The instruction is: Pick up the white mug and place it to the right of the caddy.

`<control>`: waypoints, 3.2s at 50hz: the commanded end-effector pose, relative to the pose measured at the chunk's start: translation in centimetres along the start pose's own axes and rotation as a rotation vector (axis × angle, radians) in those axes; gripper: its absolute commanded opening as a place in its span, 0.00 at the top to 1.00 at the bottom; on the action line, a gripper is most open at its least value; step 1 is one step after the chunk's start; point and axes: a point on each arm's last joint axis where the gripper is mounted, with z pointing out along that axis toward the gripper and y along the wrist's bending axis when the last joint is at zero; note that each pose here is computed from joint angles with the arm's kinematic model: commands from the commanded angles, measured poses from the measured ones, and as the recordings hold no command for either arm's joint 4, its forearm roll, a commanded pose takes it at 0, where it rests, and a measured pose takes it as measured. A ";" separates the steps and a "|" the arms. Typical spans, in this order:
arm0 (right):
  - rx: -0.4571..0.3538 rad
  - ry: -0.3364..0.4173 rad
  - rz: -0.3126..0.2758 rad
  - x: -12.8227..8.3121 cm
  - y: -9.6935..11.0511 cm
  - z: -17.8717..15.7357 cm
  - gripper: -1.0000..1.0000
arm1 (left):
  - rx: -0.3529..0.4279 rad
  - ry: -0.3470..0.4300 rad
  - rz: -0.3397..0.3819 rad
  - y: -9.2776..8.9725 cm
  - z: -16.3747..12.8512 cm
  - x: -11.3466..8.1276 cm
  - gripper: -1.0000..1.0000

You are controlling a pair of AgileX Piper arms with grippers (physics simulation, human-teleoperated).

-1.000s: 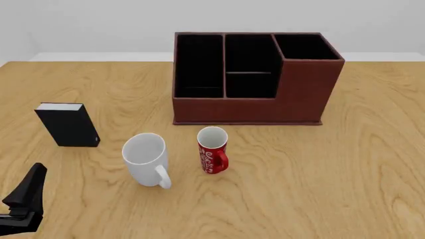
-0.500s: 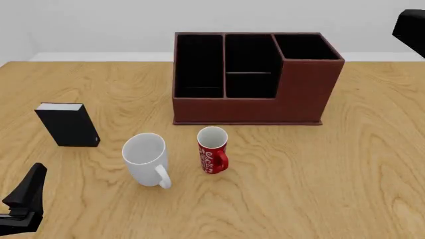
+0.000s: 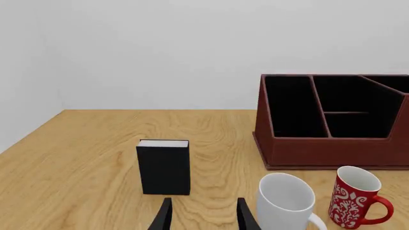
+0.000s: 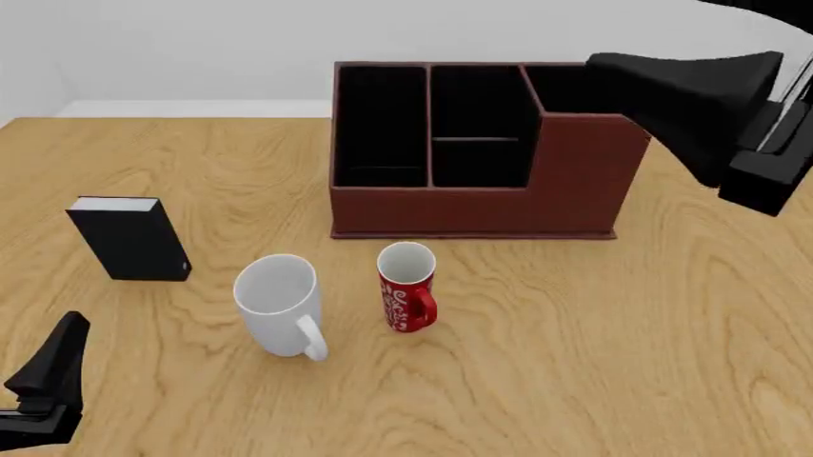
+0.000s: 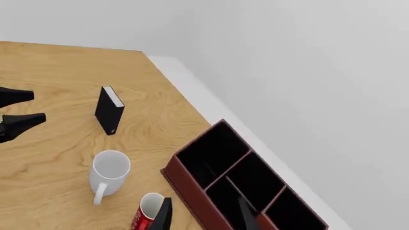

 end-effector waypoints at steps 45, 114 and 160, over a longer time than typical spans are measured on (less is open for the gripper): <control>-0.299 0.048 0.018 0.5 7.6 10.9 0.00 | 0.000 0.000 0.000 0.0 0.0 0.0 0.00; -0.355 0.172 0.214 7.0 13.1 15.5 0.00 | 0.000 0.000 0.000 0.0 0.0 0.0 0.00; -0.370 0.252 0.248 10.8 15.6 18.0 0.00 | 0.000 0.000 0.000 0.0 0.0 0.0 0.00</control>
